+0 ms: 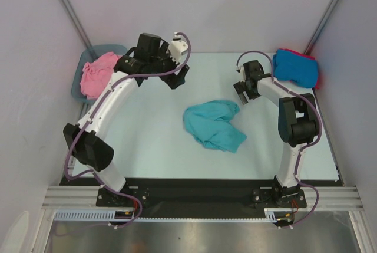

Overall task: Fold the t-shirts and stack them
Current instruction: Move the tshirt to the center of the board, then flatten the tshirt out

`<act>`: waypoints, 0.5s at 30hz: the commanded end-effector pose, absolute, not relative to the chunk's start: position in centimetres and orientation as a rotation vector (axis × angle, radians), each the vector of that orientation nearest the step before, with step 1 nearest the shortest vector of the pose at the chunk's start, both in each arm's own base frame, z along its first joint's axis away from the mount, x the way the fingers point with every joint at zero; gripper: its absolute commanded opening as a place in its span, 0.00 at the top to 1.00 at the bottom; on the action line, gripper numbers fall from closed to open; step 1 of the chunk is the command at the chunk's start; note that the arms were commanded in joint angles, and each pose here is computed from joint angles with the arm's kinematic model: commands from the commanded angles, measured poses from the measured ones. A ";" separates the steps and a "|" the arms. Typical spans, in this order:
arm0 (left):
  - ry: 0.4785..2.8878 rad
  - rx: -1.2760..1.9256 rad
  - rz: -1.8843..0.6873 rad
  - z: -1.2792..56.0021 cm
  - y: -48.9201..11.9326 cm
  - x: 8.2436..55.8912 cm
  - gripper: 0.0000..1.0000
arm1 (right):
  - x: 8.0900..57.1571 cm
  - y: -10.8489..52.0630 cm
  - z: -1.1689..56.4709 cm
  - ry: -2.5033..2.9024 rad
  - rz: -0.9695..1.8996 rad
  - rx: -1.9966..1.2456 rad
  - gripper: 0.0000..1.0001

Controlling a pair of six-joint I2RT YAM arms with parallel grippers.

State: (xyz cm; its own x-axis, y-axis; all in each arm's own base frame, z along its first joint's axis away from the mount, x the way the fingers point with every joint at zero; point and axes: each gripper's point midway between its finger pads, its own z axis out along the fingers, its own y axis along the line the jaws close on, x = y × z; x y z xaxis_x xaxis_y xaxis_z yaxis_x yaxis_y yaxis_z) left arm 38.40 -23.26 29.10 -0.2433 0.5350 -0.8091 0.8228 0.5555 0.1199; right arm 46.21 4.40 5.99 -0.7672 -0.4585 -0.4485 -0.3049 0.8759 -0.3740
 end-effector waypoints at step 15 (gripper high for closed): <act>2.133 0.906 -0.020 19.6 -17.7 45.3 0.09 | 43.8 12.1 11.7 2.405 0.133 -0.683 0.00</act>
State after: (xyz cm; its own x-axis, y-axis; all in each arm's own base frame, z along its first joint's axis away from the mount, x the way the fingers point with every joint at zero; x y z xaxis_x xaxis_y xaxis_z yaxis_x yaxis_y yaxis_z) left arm 43.62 -18.60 20.78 -0.4030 0.5900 -0.6996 0.6666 0.7130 0.2173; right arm 44.57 7.00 7.16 -0.7534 -0.4345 -0.4935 -0.3884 0.8997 -0.1991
